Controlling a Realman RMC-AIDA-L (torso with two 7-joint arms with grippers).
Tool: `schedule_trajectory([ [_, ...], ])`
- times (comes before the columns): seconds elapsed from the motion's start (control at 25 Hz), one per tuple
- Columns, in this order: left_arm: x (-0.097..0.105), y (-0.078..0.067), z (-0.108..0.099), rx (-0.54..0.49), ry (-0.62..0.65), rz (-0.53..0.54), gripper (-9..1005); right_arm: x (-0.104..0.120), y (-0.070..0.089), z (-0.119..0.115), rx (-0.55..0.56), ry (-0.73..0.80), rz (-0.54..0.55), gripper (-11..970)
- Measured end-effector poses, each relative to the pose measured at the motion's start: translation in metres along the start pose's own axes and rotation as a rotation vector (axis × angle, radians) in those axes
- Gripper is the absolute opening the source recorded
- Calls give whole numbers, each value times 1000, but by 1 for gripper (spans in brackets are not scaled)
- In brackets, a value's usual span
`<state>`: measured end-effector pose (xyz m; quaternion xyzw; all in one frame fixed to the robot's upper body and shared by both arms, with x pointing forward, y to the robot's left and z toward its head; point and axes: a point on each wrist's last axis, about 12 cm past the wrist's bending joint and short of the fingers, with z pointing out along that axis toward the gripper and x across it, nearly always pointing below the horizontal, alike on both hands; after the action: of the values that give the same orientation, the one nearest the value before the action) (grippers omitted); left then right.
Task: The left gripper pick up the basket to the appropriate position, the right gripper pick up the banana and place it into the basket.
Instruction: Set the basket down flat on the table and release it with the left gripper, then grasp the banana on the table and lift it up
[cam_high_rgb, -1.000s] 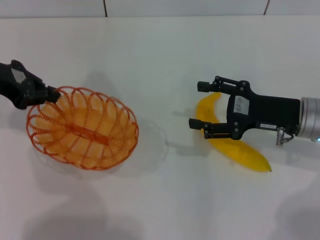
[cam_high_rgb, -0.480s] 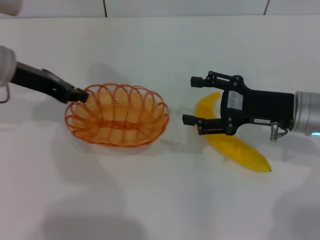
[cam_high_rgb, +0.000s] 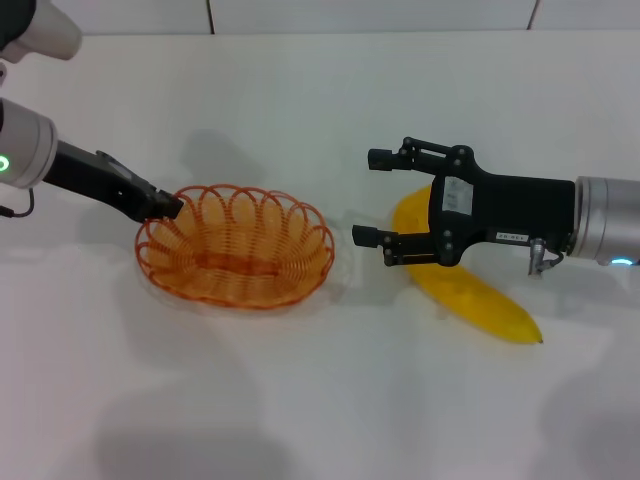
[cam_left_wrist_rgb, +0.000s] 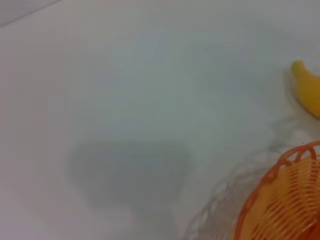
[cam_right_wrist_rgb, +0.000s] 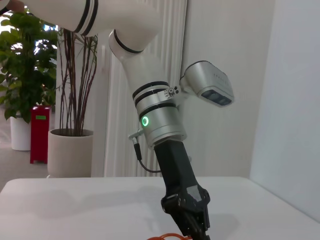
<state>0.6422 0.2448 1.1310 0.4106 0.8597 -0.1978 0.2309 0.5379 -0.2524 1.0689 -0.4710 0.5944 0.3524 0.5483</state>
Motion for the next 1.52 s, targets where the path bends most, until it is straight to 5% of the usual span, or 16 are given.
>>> schedule_trajectory([
  [0.84, -5, 1, 0, -29, -12, -24, 86, 1, 0, -1, 4, 1, 2, 880],
  [1.2, -21, -8, -35, -45, -85, 46, 431, 5, 2, -14, 60, -10, 21, 880],
  [1.4, 5, -17, -60, -5, -200, 51, 591, 7, 2, -20, 110, -28, 37, 880],
  [1.44, 34, -22, -72, 10, -316, 76, 634, 7, 2, -21, 119, -32, 40, 880],
  [1.52, 59, -27, -77, 13, -418, 91, 721, 8, 2, -24, 138, -38, 46, 880],
])
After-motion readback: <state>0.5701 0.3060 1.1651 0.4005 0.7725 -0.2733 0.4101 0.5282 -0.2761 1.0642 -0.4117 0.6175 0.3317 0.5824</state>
